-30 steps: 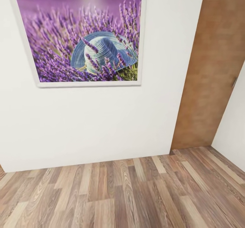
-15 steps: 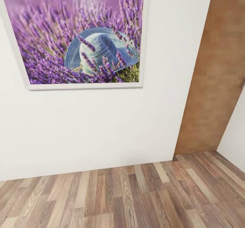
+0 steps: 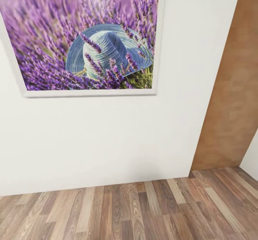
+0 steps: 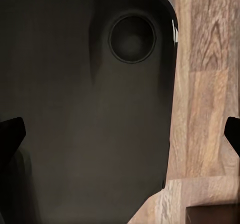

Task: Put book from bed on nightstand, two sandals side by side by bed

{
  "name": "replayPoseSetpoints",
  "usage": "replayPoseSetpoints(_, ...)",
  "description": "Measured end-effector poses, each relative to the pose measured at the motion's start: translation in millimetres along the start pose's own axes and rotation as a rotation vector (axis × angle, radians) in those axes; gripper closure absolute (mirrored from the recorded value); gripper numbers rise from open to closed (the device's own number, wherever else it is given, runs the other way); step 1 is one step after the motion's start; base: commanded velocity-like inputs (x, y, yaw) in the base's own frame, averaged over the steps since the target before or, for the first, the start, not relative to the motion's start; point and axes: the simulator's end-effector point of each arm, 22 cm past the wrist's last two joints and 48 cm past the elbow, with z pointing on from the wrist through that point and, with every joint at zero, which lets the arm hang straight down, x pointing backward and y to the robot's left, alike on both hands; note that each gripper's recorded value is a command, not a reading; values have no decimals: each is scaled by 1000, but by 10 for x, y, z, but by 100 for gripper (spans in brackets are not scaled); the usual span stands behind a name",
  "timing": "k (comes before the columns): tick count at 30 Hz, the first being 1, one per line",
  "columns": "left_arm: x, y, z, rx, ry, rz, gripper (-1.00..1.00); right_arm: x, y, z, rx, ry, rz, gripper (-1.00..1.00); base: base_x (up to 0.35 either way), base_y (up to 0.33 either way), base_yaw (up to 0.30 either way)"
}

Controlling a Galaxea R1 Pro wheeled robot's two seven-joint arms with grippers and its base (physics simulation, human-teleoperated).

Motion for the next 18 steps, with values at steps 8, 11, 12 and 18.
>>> replayPoseSetpoints(8,-3,-3,1,0,0,-1,-100,0,0,1,0,0,2,-100,51,0,253)
replayPoseSetpoints(11,-2,-2,2,0,0,-1,-100,0,-1,1,0,0,1,-100,11,0,273)
replayPoseSetpoints(12,-1,-2,1,0,0,-1,-100,0,-1,1,0,0,1,-100,7,0,275)
replayPoseSetpoints(18,0,1,1,0,1,0,-100,0,0,1,0,0,2,-100,3,0,278)
